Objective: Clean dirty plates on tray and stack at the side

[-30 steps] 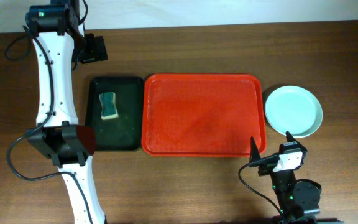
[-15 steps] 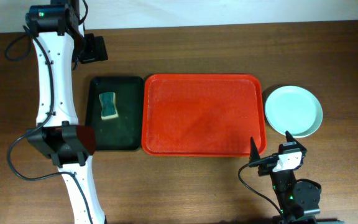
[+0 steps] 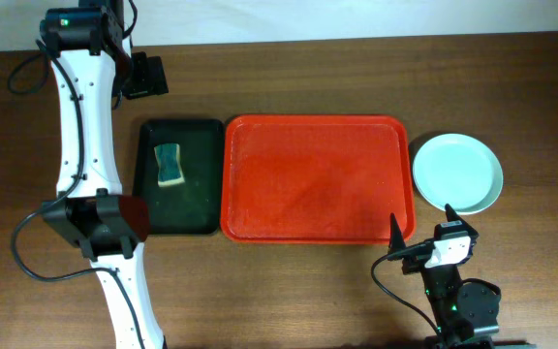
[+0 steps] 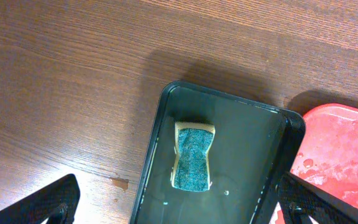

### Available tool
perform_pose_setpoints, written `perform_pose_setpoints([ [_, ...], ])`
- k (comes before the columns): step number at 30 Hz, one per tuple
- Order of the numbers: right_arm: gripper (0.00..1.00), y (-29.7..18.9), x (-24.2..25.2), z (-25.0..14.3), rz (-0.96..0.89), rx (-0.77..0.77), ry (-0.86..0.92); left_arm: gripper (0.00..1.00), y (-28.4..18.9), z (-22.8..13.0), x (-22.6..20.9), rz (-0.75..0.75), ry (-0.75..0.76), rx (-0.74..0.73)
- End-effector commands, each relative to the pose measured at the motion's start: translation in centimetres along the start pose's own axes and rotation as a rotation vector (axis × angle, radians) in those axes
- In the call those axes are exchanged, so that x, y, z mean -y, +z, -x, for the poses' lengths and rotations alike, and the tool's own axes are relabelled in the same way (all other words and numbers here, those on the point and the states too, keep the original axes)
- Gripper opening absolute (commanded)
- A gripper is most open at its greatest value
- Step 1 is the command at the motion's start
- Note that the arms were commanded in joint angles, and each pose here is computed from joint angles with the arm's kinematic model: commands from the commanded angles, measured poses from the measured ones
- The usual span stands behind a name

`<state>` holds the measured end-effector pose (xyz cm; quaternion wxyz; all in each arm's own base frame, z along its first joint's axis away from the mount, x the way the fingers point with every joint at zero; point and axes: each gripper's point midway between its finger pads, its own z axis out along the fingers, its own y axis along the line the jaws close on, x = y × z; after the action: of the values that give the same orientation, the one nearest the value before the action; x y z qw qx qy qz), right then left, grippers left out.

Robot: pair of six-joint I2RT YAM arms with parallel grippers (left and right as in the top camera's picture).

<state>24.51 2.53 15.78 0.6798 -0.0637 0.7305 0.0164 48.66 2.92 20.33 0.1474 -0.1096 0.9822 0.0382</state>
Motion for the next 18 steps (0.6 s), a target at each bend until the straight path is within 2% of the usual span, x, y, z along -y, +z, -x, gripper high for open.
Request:
perform_pose_setpoints([
  [1, 0.98, 0.0, -0.2, -0.1, 0.013, 0.002, -0.006, 0.99, -0.3, 0.0, 0.3, -0.010, 0.000, 0.007],
  [7, 0.98, 0.0, -0.2, -0.1, 0.013, 0.003, -0.006, 0.99, -0.3, 0.0, 0.5, -0.008, 0.006, 0.006],
  [11, 0.98, 0.0, -0.2, -0.1, 0.013, 0.003, -0.006, 0.99, -2.0, 0.2, 2.4, -0.030, 0.041, 0.051],
  [15, 0.98, 0.0, -0.2, -0.1, 0.013, 0.003, -0.006, 0.99, -5.8, 1.2, 5.5, -0.079, 0.087, 0.173],
  [18, 0.98, 0.0, -0.2, -0.1, 0.013, 0.002, -0.006, 0.99, -10.3, 1.9, 7.4, -0.131, 0.109, 0.308],
])
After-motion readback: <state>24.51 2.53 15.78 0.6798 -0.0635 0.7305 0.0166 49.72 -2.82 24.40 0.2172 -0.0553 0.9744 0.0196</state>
